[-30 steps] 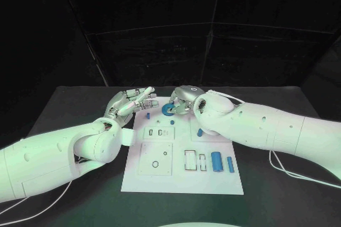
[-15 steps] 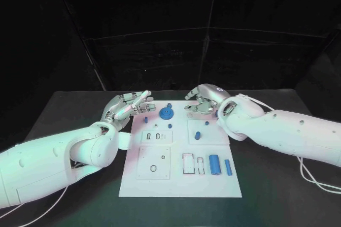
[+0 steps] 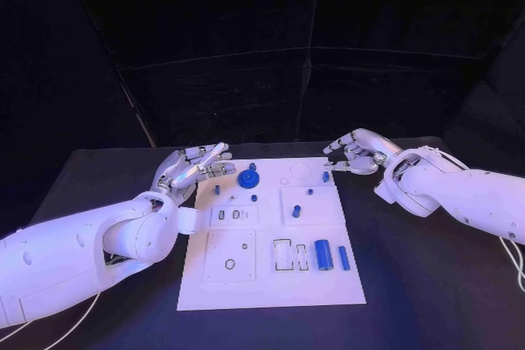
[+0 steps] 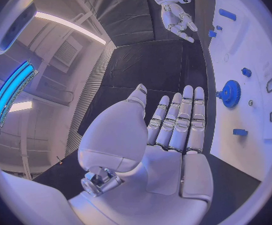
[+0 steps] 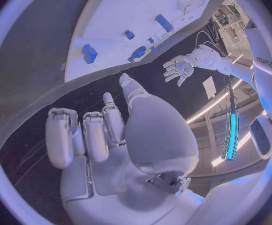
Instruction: Assemble the parts on the task board
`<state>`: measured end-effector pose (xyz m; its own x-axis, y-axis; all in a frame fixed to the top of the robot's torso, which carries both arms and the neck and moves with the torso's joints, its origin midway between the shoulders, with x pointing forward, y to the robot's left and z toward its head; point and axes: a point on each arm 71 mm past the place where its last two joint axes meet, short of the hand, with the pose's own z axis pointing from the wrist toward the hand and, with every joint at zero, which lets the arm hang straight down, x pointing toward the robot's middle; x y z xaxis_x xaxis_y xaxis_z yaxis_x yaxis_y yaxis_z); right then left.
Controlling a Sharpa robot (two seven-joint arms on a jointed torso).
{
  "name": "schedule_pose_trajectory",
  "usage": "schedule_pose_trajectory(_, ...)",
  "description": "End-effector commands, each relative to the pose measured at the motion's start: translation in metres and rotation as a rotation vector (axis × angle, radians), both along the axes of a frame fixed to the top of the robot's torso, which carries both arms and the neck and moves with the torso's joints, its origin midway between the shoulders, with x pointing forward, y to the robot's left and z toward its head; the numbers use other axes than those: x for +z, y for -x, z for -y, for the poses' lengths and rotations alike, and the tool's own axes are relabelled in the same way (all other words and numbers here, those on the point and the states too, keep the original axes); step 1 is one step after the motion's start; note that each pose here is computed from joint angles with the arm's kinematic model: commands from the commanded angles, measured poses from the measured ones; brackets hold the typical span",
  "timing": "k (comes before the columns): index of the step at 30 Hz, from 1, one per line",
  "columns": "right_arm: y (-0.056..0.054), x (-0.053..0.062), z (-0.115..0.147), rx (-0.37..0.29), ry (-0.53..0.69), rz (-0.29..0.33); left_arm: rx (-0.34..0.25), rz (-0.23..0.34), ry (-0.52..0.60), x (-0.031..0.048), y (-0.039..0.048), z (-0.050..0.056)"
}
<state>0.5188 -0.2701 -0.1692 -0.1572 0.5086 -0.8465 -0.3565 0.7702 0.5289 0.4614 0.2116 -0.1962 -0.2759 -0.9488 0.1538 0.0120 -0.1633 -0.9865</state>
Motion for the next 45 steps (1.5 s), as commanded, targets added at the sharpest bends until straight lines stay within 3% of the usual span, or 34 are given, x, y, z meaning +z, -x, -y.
schedule_pose_trajectory(1,-0.001,-0.002,0.004,0.059,-0.046,-0.038,-0.013,0.007,0.007,0.0006,-0.0009,0.001)
schedule_pose_trajectory(19,-0.007,-0.039,0.011,0.023,-0.016,-0.114,-0.008,0.006,0.003,-0.0018,-0.0038,0.001)
schedule_pose_trajectory(45,-0.015,-0.051,0.011,-0.017,0.011,-0.142,-0.004,0.006,0.001,-0.0027,-0.0051,0.001)
